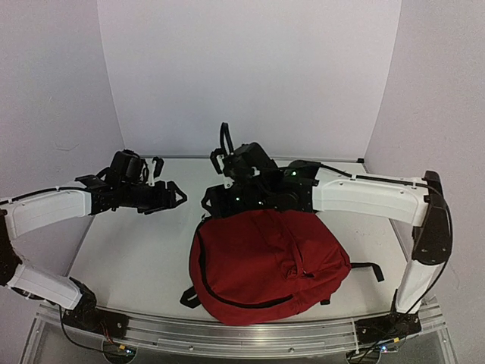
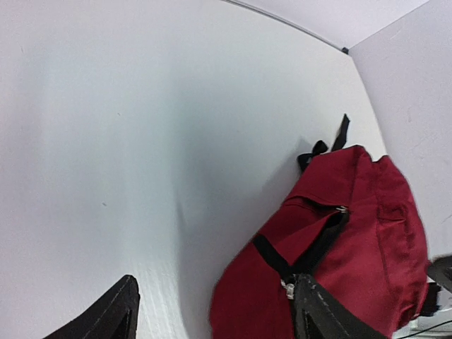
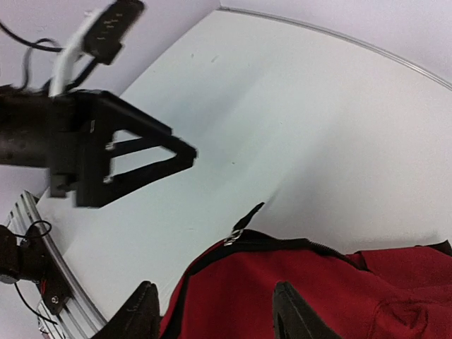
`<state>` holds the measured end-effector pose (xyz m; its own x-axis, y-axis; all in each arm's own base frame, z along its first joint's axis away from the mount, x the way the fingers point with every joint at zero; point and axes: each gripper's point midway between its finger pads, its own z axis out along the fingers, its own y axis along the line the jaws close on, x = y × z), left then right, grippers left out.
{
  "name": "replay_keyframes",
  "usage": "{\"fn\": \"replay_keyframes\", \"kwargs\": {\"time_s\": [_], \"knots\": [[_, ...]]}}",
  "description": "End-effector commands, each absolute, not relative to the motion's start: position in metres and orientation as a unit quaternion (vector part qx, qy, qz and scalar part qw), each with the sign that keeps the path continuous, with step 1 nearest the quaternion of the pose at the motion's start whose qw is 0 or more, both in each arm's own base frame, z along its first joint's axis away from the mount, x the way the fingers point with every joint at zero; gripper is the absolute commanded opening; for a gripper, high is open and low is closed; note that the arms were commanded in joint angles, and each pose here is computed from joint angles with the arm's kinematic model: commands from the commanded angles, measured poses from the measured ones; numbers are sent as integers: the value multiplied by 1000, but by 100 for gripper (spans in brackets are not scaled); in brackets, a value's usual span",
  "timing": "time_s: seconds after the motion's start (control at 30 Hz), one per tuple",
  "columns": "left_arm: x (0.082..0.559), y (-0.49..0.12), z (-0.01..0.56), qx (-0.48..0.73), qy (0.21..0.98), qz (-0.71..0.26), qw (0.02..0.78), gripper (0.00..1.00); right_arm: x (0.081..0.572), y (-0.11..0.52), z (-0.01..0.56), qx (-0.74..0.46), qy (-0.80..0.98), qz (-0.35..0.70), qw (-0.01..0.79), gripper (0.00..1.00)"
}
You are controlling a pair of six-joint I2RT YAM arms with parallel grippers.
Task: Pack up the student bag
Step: Zip the student bag at the center of the board.
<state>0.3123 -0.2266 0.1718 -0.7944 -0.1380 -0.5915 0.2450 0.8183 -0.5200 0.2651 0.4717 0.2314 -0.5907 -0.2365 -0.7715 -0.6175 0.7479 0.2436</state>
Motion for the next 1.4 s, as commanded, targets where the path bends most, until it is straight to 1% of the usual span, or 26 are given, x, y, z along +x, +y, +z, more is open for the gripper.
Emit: {"fn": "replay_keyframes", "kwargs": {"time_s": [0.0,0.17,0.37,0.43,0.47,0.5,0.57,0.63,0.7,0.8,0.93,1.1,1.23,1.33,1.37], "knots": [[288,-250,176,26,881,-387,271,79,287,475,216,-260,872,237,340,58],[272,-273,165,46,876,-418,238,85,307,492,197,-254,882,238,318,62],[262,-290,154,62,875,-431,213,87,317,509,176,-265,888,242,288,66],[259,-294,146,62,879,-428,200,81,318,512,165,-269,892,235,278,66],[257,-295,142,62,882,-426,194,77,318,513,158,-270,894,231,273,65],[256,-295,138,60,885,-422,189,68,319,514,153,-271,896,226,268,65],[253,-294,132,55,890,-414,184,57,319,515,142,-271,900,221,259,63],[251,-294,130,53,889,-416,184,49,318,517,137,-271,903,221,251,61],[248,-294,129,52,887,-420,183,37,317,519,131,-272,904,224,241,59],[246,-295,131,52,883,-428,187,25,314,522,128,-274,905,229,232,56],[244,-293,132,54,879,-431,197,15,309,525,124,-276,905,240,217,53],[244,-290,131,57,879,-427,203,7,301,532,117,-281,904,259,193,45],[244,-290,131,59,880,-425,204,0,301,534,114,-279,904,262,189,35],[244,-290,133,62,879,-426,206,0,306,532,116,-271,906,255,199,25],[244,-290,134,61,879,-425,207,0,307,531,118,-268,907,253,204,20]]}}
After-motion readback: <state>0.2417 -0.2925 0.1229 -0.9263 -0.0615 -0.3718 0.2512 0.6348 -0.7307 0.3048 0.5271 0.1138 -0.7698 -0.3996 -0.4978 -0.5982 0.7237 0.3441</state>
